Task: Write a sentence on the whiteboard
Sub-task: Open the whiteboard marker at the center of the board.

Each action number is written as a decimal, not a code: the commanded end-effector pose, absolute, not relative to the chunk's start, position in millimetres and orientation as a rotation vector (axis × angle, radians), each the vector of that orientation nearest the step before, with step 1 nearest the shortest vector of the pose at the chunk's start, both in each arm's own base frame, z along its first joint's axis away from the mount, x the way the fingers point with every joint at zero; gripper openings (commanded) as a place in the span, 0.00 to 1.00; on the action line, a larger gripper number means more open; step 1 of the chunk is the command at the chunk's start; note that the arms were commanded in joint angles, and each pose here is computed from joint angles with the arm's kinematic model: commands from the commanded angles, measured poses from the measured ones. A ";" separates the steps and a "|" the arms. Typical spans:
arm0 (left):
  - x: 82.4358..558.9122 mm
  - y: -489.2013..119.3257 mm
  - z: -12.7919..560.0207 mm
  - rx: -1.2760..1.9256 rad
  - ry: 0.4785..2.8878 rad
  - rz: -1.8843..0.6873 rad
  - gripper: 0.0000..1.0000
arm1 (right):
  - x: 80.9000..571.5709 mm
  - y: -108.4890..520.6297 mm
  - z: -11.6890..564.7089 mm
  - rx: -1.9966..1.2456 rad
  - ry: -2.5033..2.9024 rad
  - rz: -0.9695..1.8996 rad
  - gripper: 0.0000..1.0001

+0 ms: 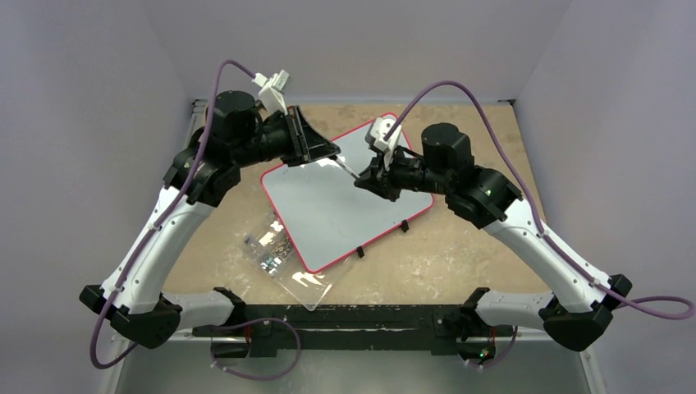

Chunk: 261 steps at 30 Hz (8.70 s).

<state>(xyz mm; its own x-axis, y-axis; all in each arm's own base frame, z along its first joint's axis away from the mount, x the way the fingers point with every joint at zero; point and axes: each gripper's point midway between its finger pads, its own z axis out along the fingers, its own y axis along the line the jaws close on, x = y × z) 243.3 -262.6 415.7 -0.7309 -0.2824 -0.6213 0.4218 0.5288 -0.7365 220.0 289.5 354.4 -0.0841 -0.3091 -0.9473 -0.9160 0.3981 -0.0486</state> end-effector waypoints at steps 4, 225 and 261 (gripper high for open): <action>240.0 -253.0 434.6 0.091 1.934 -1.274 0.00 | 229.3 291.1 375.0 -0.974 1.579 0.740 0.61; 253.2 -234.5 438.0 -0.137 1.541 -1.533 0.00 | 223.2 314.6 475.2 -0.546 1.244 1.820 0.20; 250.2 -226.1 463.2 -0.127 1.466 -1.490 0.00 | 221.3 305.8 452.7 -0.475 1.320 1.801 0.00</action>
